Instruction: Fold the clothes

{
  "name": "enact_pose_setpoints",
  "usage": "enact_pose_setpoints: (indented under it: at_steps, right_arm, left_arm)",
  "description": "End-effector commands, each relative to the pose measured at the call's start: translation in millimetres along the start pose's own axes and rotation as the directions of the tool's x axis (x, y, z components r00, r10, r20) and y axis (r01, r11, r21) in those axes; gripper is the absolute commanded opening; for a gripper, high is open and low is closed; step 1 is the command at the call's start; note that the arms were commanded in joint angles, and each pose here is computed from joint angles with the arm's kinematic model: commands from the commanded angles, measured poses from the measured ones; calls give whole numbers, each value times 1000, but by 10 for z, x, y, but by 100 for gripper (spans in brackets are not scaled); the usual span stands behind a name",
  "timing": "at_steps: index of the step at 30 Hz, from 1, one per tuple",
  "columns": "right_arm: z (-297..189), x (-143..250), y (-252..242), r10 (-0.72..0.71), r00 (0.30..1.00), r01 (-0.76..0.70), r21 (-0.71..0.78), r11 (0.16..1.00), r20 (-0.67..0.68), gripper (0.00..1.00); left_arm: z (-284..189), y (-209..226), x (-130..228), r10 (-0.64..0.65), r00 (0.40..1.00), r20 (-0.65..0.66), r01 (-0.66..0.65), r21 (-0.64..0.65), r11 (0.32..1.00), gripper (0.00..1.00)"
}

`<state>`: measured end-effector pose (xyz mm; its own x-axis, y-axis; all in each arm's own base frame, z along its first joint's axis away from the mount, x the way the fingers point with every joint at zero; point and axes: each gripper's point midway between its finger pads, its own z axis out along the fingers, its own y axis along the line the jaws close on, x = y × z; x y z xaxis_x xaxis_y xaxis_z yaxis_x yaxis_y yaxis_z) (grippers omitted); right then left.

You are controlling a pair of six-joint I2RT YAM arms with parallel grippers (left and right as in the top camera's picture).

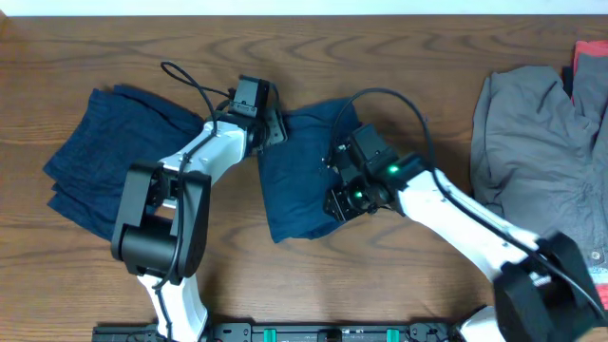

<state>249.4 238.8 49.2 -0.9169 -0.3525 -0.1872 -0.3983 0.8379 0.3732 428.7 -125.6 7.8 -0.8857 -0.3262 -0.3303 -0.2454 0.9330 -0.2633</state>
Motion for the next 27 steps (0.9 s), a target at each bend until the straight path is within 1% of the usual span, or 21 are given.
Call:
enact_pose_setpoints:
  at_steps: [1, 4, 6, 9, 11, 13, 15, 16, 18, 21, 22, 23, 24, 25, 27]
  right_arm:
    - [218, 133, -282, 74, 996, -68, 111, 991, -54, 38]
    - [317, 141, -572, 99, 993, -83, 226, 971, -58, 38]
    - [339, 61, -805, 112, 993, -101, 307, 946, -20, 38]
    - [246, -173, -1166, 119, 988, -148, 419, 896, 95, 39]
    - [121, -394, -1356, 110, 974, -193, 465, 864, 199, 47]
    - [-6, -647, -1475, 91, 951, -228, 468, 854, 296, 50]
    - [-93, -826, -1484, 75, 937, -229, 438, 870, 341, 50]
    - [-120, -877, -1470, 78, 933, -232, 420, 877, 352, 50]
    - [-147, -938, -1430, 84, 929, -231, 389, 892, 359, 51]
    - [-131, -901, -1413, 90, 935, -227, 384, 895, 342, 52]
    - [-123, -875, -1414, 94, 939, -226, 387, 894, 332, 53]
    - [-116, -844, -1418, 98, 942, -226, 389, 893, 321, 54]
    - [-111, -819, -1422, 102, 945, -226, 392, 892, 312, 55]
    - [-107, -798, -1425, 105, 947, -226, 394, 891, 304, 55]
    - [-99, -758, -1429, 111, 951, -226, 398, 889, 290, 55]
  left_arm:
    - [47, 201, 180, 2, 997, -83, -8, -76, 997, 65]
    - [-17, 361, 489, -17, 977, -211, -12, -137, 990, 63]
    - [-94, 405, 743, -41, 946, -321, -7, -146, 989, 59]
    - [-296, 434, 1166, -94, 860, -502, 18, -154, 988, 51]
    - [-441, 430, 1385, -128, 795, -593, 37, -163, 986, 45]
    - [-582, 401, 1559, -157, 732, -663, 58, -169, 984, 41]
    - [-698, 399, 1638, -174, 697, -696, 68, -178, 982, 41]
    - [-745, 401, 1639, -167, 696, -699, 60, -175, 983, 41]
    - [-840, 379, 1583, -142, 713, -687, 54, -148, 988, 41]
    - [-1002, 291, 1354, -106, 787, -607, 69, -84, 994, 42]
    - [-1050, 260, 1237, -88, 824, -560, 68, -58, 996, 45]
    - [-1094, 238, 1101, -71, 863, -500, 61, -35, 998, 54]
    - [-1128, 228, 973, -56, 896, -441, 51, -23, 998, 83]
    - [-1160, 225, 848, -41, 924, -379, 36, -19, 999, 98]
    - [-1218, 237, 600, -17, 967, -253, 9, -30, 999, 98]
